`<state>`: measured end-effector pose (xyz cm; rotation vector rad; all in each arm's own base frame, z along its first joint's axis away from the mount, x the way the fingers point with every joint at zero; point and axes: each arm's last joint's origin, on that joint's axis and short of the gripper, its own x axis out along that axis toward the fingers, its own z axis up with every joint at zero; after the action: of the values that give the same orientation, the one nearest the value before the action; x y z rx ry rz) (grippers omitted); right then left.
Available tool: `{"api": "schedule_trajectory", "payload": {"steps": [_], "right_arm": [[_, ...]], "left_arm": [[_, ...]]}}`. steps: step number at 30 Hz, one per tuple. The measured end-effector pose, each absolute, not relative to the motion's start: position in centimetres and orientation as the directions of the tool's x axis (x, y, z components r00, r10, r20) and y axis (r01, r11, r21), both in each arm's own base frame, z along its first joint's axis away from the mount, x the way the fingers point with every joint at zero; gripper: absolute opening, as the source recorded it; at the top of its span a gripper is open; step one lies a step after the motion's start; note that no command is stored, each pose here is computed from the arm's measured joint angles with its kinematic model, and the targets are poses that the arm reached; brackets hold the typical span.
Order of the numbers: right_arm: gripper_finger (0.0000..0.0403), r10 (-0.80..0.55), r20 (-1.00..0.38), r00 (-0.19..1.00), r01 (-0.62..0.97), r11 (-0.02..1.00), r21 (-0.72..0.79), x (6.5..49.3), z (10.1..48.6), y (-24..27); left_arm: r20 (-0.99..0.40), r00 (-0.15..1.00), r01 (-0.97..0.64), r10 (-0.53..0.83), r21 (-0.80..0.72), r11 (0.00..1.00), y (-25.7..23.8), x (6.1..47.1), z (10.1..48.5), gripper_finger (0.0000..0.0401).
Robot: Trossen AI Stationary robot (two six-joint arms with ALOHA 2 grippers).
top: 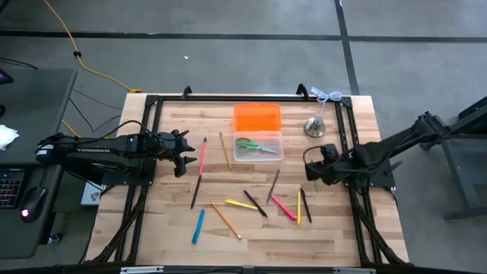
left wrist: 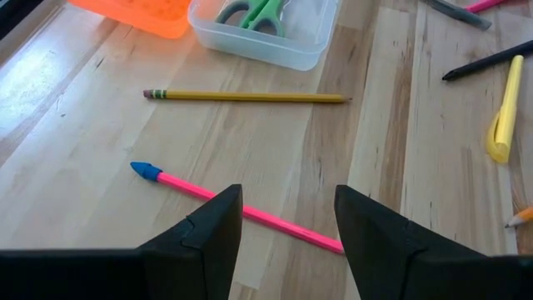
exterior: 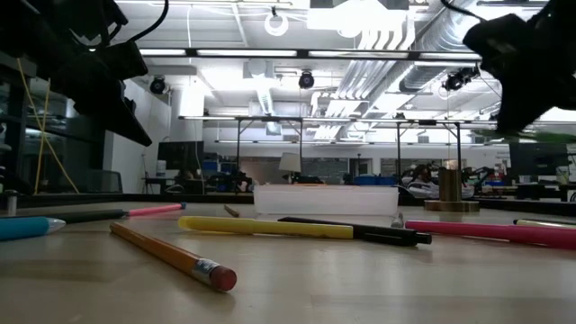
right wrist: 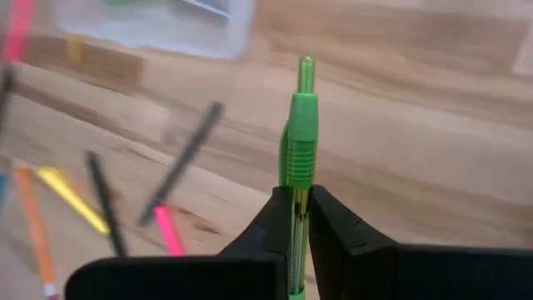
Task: Pick & place school supplies into a supply box
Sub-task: Put the green pen into the supply box
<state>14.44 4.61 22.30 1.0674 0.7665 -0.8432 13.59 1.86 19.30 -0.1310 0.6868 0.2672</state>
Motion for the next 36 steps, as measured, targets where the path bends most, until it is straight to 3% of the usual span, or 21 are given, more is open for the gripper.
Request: {"api": "schedule_trajectory", "payload": {"steps": [21,36], "right_arm": [[0.0003,-0.240,-0.574,0.783,0.619,0.399,0.677,15.3,25.8,4.5],[0.0000,-0.243,-0.470,0.849,0.528,0.432,0.731,16.1,26.9,4.7]], "left_arm": [[-0.641,0.741,-0.285,0.199,-0.032,0.958,1.9,13.6,19.3,0.0223],[-0.643,0.748,-0.262,0.164,-0.059,0.963,1.8,13.6,19.3,0.0223]]}}
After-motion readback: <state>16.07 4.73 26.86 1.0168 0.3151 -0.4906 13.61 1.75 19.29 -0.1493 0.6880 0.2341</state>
